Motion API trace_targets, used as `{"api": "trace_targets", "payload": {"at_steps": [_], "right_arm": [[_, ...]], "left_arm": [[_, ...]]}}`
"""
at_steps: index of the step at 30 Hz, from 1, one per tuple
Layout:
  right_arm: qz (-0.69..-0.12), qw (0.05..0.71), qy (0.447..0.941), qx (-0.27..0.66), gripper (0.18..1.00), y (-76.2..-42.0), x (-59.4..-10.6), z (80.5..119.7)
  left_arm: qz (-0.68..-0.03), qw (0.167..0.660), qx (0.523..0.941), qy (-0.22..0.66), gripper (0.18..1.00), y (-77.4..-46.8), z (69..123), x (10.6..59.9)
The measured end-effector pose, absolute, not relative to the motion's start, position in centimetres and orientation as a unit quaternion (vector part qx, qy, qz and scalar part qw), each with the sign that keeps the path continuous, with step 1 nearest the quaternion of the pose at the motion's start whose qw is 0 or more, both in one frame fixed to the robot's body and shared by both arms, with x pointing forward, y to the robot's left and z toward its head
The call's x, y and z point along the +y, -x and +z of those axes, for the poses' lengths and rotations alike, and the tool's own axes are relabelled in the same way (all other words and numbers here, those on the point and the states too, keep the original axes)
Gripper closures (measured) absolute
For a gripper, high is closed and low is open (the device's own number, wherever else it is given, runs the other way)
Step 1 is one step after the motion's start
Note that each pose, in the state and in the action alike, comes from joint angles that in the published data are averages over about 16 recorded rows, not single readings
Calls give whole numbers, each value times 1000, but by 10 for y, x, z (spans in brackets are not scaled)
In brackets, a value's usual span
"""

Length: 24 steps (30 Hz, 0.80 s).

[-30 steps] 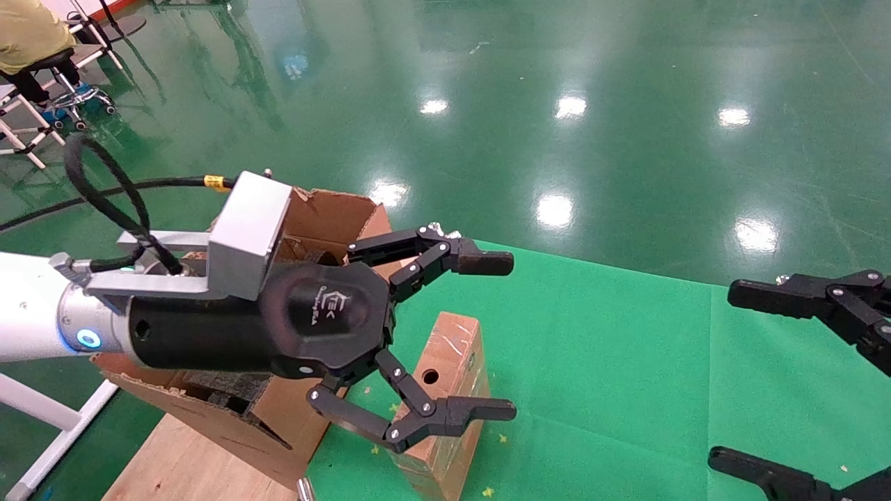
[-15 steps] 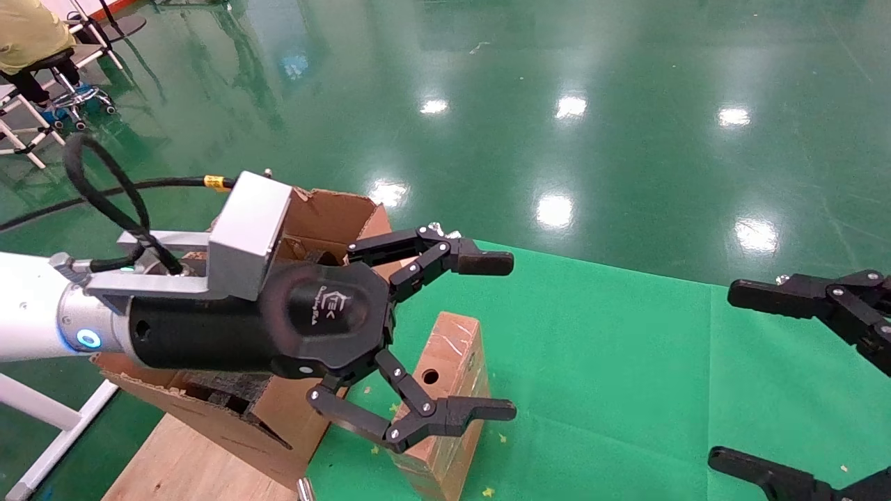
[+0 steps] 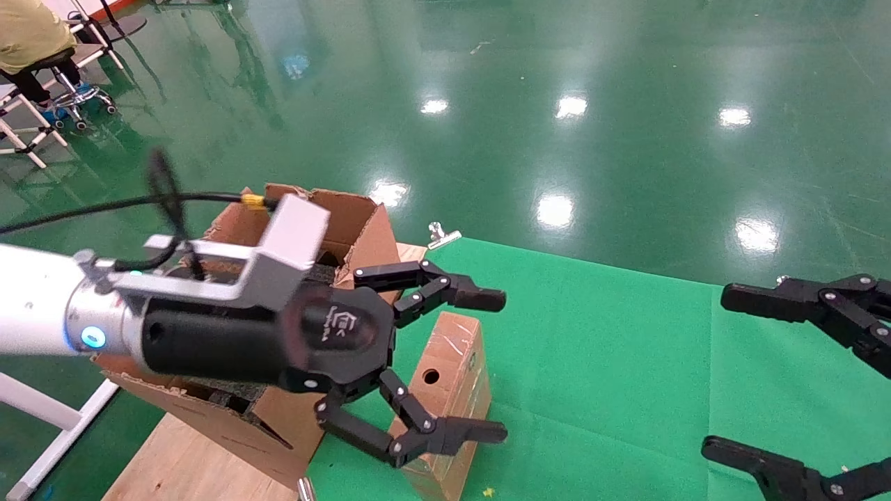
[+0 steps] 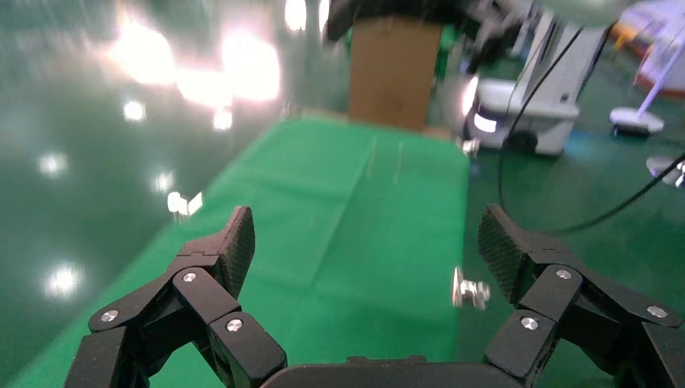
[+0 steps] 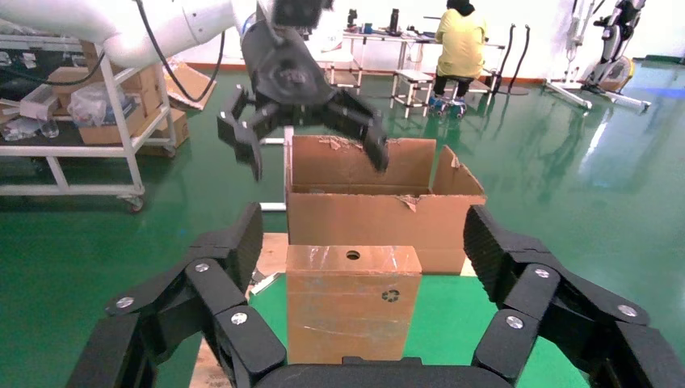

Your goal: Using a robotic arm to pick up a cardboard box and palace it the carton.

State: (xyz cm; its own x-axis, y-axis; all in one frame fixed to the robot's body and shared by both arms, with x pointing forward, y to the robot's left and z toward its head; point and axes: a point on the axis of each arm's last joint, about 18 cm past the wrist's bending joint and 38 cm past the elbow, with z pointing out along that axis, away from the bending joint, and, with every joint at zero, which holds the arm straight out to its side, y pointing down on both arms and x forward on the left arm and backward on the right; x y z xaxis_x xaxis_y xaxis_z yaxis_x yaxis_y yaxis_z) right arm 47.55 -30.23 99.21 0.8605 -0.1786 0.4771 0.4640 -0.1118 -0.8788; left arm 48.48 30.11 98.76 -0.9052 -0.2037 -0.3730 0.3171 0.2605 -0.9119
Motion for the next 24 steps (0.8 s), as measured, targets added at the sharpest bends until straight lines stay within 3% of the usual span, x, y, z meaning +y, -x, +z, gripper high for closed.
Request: {"api": "trace_targets", "payload": {"at_steps": [12,24], "right_arm": [[-244,659,705,-101,426,-476,-302,992],[-244,658,705,-101,706,-476,-302,992]], "left_arm": [[-484,195,850,71,183,-506,990,301],[-434,188,873,120,183,-518,995,296]]}}
